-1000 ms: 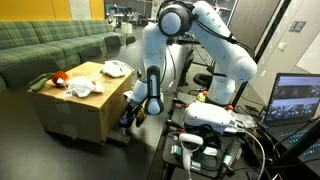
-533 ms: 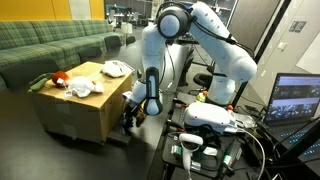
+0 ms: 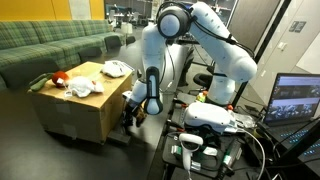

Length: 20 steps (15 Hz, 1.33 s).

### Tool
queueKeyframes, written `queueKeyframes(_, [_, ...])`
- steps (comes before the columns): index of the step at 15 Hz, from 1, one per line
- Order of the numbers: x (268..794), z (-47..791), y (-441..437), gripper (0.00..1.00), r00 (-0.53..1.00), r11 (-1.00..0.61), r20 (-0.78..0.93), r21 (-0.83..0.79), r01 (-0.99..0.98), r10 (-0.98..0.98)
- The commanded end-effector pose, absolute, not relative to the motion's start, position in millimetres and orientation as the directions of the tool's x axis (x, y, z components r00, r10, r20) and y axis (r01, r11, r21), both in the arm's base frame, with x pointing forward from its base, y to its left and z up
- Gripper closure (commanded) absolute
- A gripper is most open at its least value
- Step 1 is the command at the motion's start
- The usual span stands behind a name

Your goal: Replace the objects on the box with the objects on the table, that is the brown toy with the towel, plastic bag with the blue duster and orange object with the dark brown duster

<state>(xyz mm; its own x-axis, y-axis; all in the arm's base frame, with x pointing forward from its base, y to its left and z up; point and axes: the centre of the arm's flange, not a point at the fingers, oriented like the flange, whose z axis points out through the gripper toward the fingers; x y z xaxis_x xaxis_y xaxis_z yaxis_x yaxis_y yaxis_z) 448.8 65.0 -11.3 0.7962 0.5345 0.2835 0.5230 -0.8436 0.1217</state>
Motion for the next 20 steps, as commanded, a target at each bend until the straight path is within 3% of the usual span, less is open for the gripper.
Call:
queueKeyframes(1, [438.8, -6.5, 64.7, 0.8, 0.771, -0.815, 0.269, 0.134, 0.563, 0.577])
queueKeyframes(3, [432.8, -3.8, 69.0, 0.97, 0.767, -0.809, 0.263, 0.133, 0.572, 0.586])
queueKeyframes(4, [429.9, -2.9, 70.8, 1.0, 0.767, -0.808, 0.26, 0.13, 0.575, 0.587])
queueKeyframes(15, [373.8, 54.2, 133.4, 0.99, 0.739, -0.777, 0.317, -0.01, 0.629, 0.594])
queueKeyframes(20, [371.3, 95.4, 163.8, 0.99, 0.705, -0.763, 0.379, 0.006, 0.646, 0.599])
